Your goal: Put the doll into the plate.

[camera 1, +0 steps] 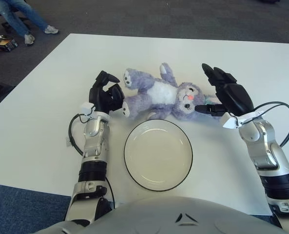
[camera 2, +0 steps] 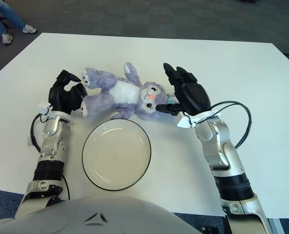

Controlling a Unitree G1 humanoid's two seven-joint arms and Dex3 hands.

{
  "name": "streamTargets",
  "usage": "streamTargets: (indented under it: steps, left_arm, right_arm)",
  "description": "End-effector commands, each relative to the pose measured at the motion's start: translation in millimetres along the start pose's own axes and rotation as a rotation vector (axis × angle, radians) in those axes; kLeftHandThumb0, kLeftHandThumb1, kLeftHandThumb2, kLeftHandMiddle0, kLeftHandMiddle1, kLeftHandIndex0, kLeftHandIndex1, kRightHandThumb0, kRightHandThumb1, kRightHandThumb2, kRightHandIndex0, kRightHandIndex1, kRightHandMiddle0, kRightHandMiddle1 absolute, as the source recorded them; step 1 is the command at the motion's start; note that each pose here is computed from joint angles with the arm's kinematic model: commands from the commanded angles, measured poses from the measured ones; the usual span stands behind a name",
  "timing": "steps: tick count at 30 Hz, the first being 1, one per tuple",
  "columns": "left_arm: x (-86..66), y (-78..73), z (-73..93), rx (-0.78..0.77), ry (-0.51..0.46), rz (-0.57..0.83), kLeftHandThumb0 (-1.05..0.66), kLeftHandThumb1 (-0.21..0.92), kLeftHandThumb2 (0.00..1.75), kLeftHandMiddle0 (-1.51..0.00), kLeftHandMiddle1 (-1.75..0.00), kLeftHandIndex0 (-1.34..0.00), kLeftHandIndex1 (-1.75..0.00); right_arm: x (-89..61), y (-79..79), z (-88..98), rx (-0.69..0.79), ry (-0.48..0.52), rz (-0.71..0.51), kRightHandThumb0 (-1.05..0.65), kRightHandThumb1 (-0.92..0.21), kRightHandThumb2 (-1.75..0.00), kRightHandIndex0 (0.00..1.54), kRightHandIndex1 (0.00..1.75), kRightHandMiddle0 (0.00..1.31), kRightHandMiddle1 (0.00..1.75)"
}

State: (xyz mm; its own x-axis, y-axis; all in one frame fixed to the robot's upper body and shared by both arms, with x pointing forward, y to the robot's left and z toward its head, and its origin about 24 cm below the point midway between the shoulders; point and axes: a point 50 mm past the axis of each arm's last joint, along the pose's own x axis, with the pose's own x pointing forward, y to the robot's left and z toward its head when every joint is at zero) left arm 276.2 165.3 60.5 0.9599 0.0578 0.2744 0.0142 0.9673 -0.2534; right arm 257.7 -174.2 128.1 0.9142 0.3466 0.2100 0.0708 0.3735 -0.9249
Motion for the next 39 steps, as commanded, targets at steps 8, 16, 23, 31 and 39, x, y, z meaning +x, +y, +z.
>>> streamTargets:
  steps: [8, 16, 23, 31, 39]
  left_arm:
    - [-26.1, 6.1, -27.7, -0.026, 0.115, 0.038, -0.45, 0.4, 1.22, -1.07, -1.75, -0.55, -1.75]
    - [-27.1, 3.9, -28.1, -0.025, 0.108, 0.031, -0.45, 0.4, 1.21, -1.07, -1.75, -0.54, -1.75]
    - [-27.3, 2.9, -28.5, -0.021, 0.104, 0.027, -0.45, 0.4, 1.21, -1.08, -1.75, -0.54, -1.75]
    - [-27.3, 2.1, -28.7, -0.037, 0.101, 0.017, -0.45, 0.39, 1.22, -1.1, -1.75, -0.55, -1.75]
    - [-27.1, 2.0, -29.0, -0.048, 0.097, 0.003, -0.45, 0.39, 1.23, -1.11, -1.75, -0.55, -1.75]
  right_arm:
    - [17.0, 3.7, 8.6, -0.014, -0.058, 0.023, -0.91, -0.85, -0.31, 0.1, 0.04, 0.0, 0.0]
    - [23.7, 9.2, 14.2, 0.018, -0.057, 0.083, -0.92, -0.87, -0.31, 0.11, 0.04, 0.0, 0.0]
    - [25.8, 10.5, 19.8, 0.048, -0.08, 0.127, -0.95, -0.91, -0.34, 0.12, 0.04, 0.0, 0.0]
    - [27.4, 13.2, 23.2, 0.074, -0.097, 0.196, -0.97, -0.92, -0.41, 0.11, 0.03, 0.0, 0.0]
    - [28.1, 16.2, 24.6, 0.102, -0.115, 0.291, -0.96, -0.92, -0.4, 0.03, 0.0, 0.0, 0.0]
